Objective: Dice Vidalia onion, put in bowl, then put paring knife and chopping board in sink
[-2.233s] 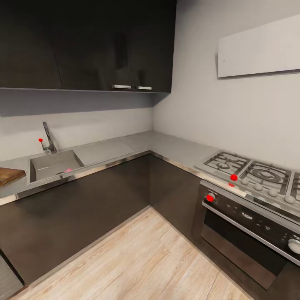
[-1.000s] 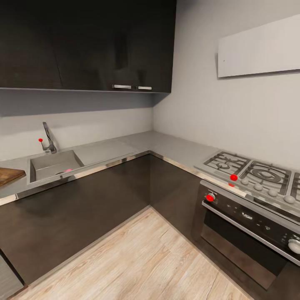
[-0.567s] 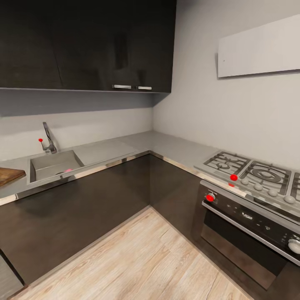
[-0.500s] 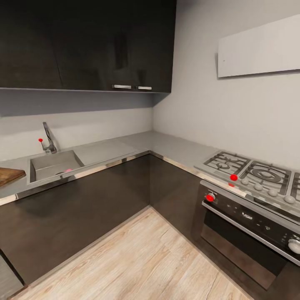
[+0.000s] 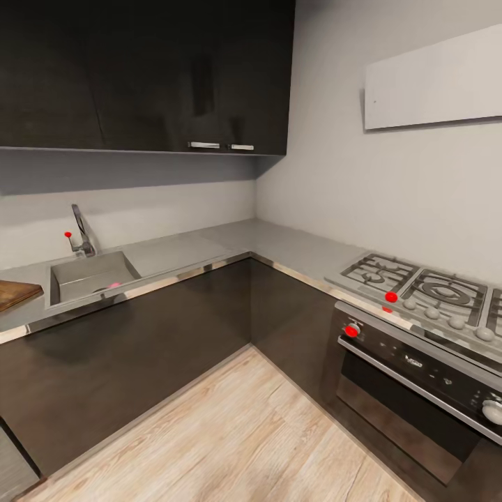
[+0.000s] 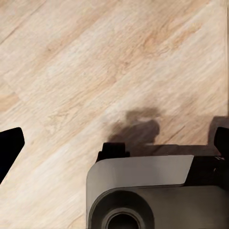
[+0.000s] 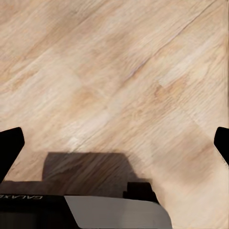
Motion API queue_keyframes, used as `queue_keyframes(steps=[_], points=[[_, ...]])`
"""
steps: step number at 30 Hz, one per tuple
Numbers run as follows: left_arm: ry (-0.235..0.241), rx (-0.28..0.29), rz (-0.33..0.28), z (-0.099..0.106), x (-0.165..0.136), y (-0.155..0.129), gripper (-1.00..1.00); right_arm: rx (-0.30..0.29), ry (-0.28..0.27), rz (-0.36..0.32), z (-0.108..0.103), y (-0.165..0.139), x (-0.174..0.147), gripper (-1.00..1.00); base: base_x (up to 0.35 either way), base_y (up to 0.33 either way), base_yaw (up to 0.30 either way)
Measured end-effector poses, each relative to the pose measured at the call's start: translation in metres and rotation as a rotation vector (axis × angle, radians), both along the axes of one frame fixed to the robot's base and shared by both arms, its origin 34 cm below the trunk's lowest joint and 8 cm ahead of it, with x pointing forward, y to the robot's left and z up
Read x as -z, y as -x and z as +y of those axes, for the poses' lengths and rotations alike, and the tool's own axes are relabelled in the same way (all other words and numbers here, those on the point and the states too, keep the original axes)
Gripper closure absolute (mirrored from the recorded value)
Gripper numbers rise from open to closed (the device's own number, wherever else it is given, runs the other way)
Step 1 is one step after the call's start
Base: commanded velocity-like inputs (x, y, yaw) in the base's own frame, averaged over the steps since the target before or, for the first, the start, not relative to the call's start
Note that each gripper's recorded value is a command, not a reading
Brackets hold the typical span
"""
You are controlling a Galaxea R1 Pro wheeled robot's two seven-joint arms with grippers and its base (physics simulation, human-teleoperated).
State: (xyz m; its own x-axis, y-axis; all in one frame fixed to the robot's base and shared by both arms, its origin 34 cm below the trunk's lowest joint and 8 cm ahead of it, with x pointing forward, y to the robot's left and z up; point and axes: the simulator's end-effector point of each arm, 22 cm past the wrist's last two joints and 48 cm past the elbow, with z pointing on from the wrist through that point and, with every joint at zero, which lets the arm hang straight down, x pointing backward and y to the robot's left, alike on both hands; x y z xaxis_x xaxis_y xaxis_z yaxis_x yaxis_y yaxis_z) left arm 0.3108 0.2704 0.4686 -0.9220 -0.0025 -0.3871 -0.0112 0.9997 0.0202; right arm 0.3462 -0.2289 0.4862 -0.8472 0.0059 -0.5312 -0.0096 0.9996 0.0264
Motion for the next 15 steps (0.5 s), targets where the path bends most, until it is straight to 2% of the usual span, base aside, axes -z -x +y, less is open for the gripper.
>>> queue_keyframes(steps=[5, 9, 15], points=[[-0.003, 0.002, -0.112, 0.000, -0.022, -0.049, -1.00, 0.000, 0.001, -0.068, -0.002, -0.029, -0.015, -1.00, 0.000, 0.000, 0.000], [-0.004, 0.002, -0.134, 0.001, -0.027, -0.059, -1.00, 0.000, 0.002, -0.107, -0.003, -0.045, -0.024, -1.00, 0.000, 0.000, 0.000], [-0.014, 0.003, -0.132, 0.009, -0.026, -0.058, -1.00, -0.001, 0.001, -0.129, -0.003, -0.052, -0.029, -1.00, 0.000, 0.000, 0.000]])
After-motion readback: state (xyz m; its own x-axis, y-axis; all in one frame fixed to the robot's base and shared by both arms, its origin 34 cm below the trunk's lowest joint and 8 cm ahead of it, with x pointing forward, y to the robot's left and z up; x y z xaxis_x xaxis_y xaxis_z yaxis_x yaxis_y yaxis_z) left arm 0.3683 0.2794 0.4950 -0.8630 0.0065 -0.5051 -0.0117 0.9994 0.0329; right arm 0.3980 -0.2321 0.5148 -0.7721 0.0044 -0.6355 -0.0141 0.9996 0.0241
